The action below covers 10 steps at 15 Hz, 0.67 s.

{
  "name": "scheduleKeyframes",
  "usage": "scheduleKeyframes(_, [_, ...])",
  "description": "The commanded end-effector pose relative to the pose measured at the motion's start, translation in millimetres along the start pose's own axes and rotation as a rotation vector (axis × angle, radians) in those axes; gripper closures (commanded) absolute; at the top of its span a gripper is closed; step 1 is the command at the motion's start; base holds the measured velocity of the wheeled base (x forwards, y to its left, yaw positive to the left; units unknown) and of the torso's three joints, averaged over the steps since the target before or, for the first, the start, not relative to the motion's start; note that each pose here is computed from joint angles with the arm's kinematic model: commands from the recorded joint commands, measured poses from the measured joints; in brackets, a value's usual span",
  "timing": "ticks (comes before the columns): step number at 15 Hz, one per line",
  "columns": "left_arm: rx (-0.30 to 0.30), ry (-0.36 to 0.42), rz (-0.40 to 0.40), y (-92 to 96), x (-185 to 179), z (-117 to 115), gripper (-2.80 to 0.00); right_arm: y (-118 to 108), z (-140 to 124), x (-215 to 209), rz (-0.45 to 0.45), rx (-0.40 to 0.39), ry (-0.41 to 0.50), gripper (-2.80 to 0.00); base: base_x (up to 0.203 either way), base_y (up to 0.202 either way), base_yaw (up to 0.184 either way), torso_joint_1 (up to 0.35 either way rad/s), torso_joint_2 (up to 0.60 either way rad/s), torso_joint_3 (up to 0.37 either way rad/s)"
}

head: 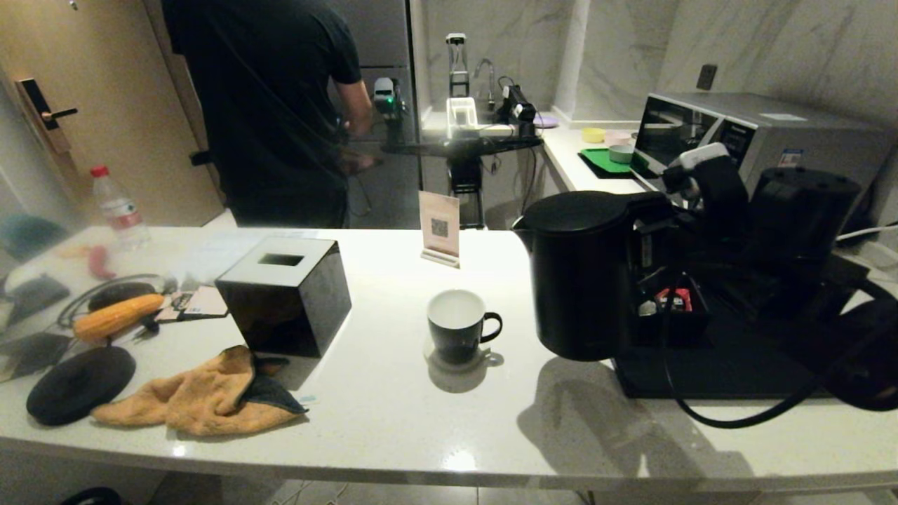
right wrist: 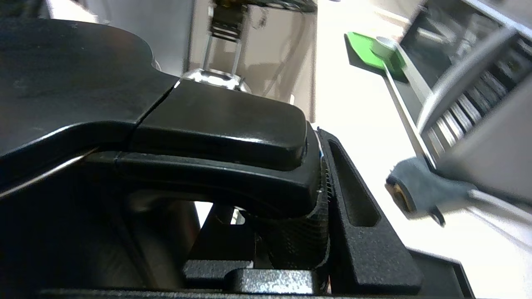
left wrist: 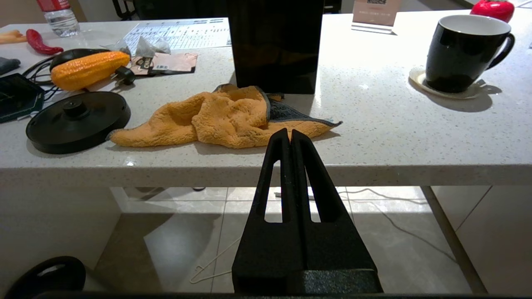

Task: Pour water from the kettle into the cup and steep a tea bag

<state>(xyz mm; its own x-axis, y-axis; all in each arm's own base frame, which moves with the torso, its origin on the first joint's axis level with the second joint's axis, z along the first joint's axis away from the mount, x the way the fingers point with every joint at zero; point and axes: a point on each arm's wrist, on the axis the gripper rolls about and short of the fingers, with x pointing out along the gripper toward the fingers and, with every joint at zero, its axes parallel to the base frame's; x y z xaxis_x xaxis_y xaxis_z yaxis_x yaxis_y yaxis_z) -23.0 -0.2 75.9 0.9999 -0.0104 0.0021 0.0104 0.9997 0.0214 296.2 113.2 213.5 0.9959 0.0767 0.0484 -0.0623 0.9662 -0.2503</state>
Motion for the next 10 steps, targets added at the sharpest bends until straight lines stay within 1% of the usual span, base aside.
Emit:
scheduleKeyframes(1, [0.000,0.001,0.000,0.0,0.0,0.0,0.00,10.8,-2.6,5.9,0.022,-0.027,0.001,0.00,0.000,0.000,0.000,0.000,0.00,0.000])
scheduleKeyframes(4, [0.000,0.001,0.000,0.0,0.0,0.0,0.00,16.7,-3.6,8.5,0.033,-0.052,0.003,0.00,0.000,0.000,0.000,0.000,0.00,0.000])
scheduleKeyframes(8, [0.000,0.001,0.000,0.0,0.0,0.0,0.00,20.1,-5.8,9.9,0.036,-0.064,0.011,0.00,0.000,0.000,0.000,0.000,0.00,0.000])
scheduleKeyframes(10, [0.000,0.001,0.000,0.0,0.0,0.0,0.00,22.2,-5.9,9.9,0.023,-0.080,0.017,0.00,0.000,0.000,0.000,0.000,0.00,0.000])
